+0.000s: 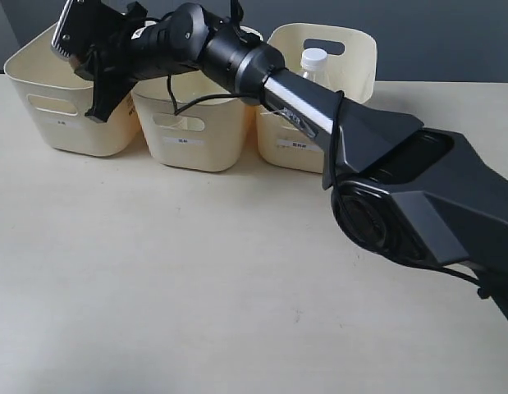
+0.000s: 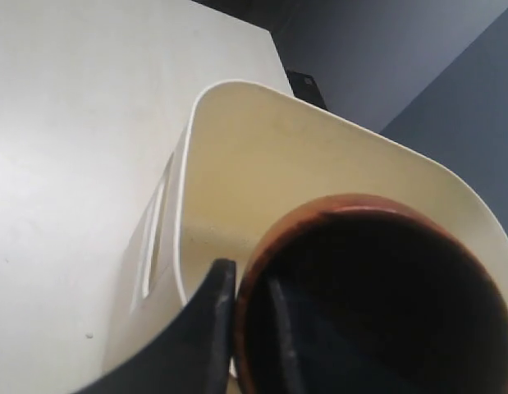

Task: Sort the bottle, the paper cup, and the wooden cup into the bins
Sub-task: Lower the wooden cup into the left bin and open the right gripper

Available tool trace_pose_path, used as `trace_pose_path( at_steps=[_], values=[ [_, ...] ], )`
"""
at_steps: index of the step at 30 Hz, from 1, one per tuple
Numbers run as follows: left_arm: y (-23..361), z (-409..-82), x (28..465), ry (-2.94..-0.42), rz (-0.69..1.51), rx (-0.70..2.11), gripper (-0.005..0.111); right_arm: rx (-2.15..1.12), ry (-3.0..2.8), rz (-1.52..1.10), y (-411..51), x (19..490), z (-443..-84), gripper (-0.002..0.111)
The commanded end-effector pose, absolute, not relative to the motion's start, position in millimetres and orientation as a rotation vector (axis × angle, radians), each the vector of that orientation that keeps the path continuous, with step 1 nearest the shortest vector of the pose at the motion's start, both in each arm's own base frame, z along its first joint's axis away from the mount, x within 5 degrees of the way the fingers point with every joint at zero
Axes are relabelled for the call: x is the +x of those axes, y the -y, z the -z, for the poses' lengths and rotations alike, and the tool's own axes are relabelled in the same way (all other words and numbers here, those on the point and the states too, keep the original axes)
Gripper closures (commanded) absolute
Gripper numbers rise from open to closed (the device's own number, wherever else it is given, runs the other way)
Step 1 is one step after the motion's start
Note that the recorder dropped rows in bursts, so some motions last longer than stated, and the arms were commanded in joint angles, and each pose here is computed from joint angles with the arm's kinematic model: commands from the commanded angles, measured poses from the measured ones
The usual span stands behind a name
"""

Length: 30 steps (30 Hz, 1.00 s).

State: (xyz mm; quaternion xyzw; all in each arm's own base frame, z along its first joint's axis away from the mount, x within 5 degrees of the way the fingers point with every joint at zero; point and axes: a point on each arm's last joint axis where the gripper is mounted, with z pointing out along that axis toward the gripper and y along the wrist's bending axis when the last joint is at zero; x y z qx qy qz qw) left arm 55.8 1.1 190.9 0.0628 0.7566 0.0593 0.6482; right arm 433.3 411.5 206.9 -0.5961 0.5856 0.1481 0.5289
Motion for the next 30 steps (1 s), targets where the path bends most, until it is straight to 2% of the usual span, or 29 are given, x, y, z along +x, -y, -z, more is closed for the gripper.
trace_pose_path(
  at_steps=[1, 8, 13, 15, 24, 30],
  values=[
    [-0.9, -192.2, 55.5, -1.711, -0.128, 0.141, 0.107, -1.38, -1.398, -0.354, -410.5, 437.7, -205.4, 0.109],
    [-0.9, -192.2, 55.5, -1.711, -0.128, 0.141, 0.107, -1.355, -1.411, -0.383, -411.6, 438.0, -202.8, 0.107],
    [-0.9, -192.2, 55.5, -1.711, -0.128, 0.141, 0.107, -1.346, -1.415, -0.397, -411.6, 437.3, -205.3, 0.08],
    [-0.9, -192.2, 55.5, -1.711, -0.128, 0.141, 0.107, -1.345, -1.413, -0.397, -411.5, 437.2, -206.5, 0.075],
    [-0.9, -192.2, 55.5, -1.711, -0.128, 0.141, 0.107, -1.32, -1.388, -0.386, -409.8, 436.3, -222.4, 0.074],
    [-0.9, -192.2, 55.5, -1.711, -0.128, 0.141, 0.107, -1.322, -1.343, -0.398, -406.7, 428.0, -255.6, 0.074]
  ],
)
